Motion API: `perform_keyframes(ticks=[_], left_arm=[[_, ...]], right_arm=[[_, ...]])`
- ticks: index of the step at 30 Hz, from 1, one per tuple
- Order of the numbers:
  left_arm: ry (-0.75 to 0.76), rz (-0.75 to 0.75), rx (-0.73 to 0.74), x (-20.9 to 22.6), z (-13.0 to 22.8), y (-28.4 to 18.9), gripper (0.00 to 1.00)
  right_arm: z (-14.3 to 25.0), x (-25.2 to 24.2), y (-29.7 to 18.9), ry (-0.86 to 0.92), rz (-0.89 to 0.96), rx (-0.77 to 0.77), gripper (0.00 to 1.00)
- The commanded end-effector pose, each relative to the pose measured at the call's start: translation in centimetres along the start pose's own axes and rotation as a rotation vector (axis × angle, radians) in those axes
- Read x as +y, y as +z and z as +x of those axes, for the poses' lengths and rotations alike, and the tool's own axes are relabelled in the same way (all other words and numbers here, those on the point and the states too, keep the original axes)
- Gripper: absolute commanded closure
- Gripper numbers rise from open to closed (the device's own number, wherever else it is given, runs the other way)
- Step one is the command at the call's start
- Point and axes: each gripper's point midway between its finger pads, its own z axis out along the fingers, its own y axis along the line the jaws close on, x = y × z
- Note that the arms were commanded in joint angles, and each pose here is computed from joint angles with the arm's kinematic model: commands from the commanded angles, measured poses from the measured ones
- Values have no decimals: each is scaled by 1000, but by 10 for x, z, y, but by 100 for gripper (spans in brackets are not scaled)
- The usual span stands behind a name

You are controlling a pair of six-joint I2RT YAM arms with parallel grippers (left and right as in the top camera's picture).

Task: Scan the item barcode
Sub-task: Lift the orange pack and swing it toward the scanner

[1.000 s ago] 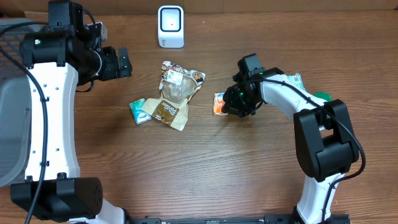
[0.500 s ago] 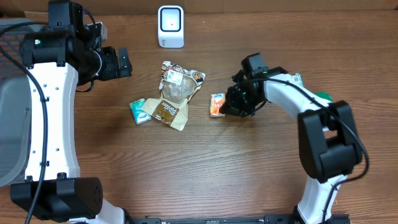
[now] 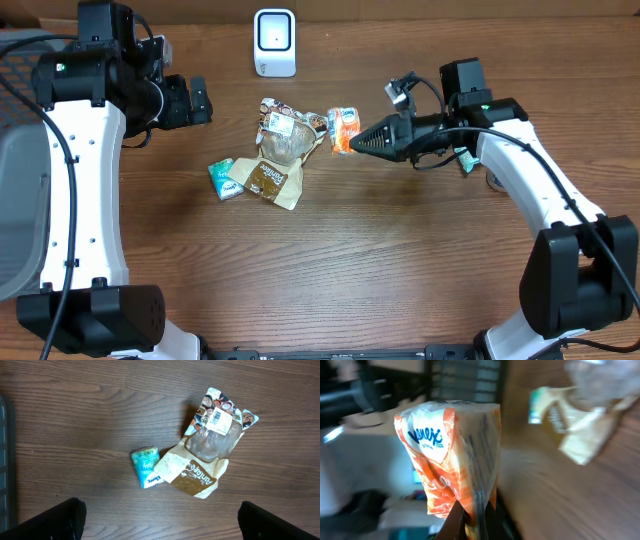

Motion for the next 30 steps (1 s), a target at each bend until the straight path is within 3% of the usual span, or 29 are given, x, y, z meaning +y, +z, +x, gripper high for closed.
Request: perform_keyframes(ticks=[1,30], left_arm=[[17,16,-30,-6,-5,-8,0],[17,16,-30,-5,-5,-8,1]], right_arm=[[6,42,-12,-78,-207,23,96],[13,54,-18,-15,-281,44,96]])
